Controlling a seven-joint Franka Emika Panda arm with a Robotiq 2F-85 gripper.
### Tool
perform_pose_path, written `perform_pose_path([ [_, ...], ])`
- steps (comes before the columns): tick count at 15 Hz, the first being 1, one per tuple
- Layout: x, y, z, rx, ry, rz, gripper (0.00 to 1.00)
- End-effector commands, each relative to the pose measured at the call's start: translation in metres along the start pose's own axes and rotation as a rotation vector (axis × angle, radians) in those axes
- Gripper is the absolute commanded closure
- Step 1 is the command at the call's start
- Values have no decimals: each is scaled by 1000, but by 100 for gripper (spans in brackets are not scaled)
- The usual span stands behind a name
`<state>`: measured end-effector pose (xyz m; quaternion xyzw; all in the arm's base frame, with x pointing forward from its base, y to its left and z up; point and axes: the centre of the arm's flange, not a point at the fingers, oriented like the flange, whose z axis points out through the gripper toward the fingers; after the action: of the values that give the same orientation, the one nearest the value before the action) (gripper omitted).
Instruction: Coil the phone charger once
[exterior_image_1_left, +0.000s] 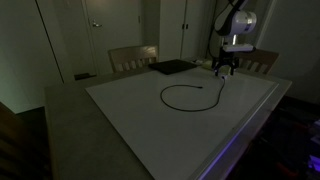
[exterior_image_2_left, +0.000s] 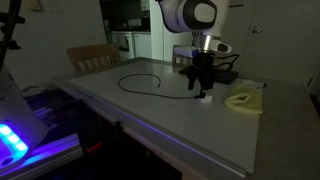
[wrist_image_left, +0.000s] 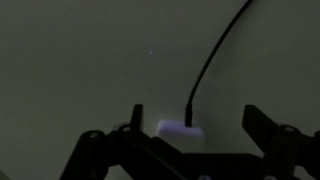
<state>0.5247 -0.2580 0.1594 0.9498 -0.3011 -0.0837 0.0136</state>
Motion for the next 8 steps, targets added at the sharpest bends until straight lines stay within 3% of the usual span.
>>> perform_pose_path([
  [1,22,-1,9,-19,-1,5,0],
  [7,29,4,16,-31,4,21,0],
  [8,28,5,15,-28,-1,25,25],
])
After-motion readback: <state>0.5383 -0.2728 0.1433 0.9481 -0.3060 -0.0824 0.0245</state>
